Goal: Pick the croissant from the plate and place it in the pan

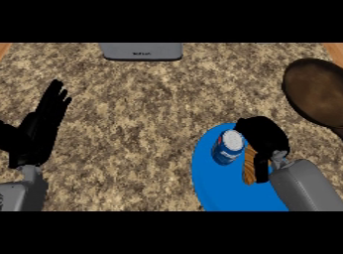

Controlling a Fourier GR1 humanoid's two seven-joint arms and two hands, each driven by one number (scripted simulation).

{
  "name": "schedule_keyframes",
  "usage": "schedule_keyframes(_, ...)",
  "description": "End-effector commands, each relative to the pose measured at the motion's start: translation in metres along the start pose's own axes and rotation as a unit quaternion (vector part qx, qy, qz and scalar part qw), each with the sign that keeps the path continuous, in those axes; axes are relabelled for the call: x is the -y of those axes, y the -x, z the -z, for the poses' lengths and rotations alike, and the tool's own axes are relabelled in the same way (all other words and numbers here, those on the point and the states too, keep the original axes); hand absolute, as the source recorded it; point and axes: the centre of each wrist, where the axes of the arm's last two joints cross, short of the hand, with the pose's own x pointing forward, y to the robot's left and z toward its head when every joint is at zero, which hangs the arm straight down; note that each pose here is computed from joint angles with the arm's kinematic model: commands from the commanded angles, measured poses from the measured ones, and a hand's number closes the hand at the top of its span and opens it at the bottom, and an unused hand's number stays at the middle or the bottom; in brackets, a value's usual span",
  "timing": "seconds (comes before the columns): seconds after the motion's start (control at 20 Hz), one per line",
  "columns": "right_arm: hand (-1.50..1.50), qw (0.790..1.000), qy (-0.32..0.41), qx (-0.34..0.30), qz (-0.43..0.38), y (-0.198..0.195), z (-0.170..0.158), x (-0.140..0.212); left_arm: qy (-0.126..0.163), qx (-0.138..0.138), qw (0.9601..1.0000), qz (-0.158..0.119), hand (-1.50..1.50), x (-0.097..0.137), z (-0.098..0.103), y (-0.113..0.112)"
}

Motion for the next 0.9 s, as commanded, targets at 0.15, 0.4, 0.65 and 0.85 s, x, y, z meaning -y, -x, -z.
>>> schedule_keyframes(0.15,1.50,0.999,0.011,0.016,0.030,-0.005,0.012,-0.018,-0.004,0.006,1.0000,0.002,0.00,0.012,0.011,-0.005)
schedule_keyframes(0.4,1.50,0.992,0.122,0.014,0.021,-0.002,-0.016,0.019,-0.004,0.004,1.0000,-0.001,0.00,0.013,-0.006,0.002)
schedule_keyframes(0.65,1.50,0.986,0.145,-0.066,0.050,-0.021,-0.003,0.043,0.003,-0.006,1.0000,-0.006,0.00,0.002,0.020,-0.005)
schedule_keyframes(0.85,1.50,0.964,0.250,-0.090,0.022,-0.036,-0.032,0.069,-0.003,-0.001,1.0000,0.000,0.00,0.003,-0.004,0.008)
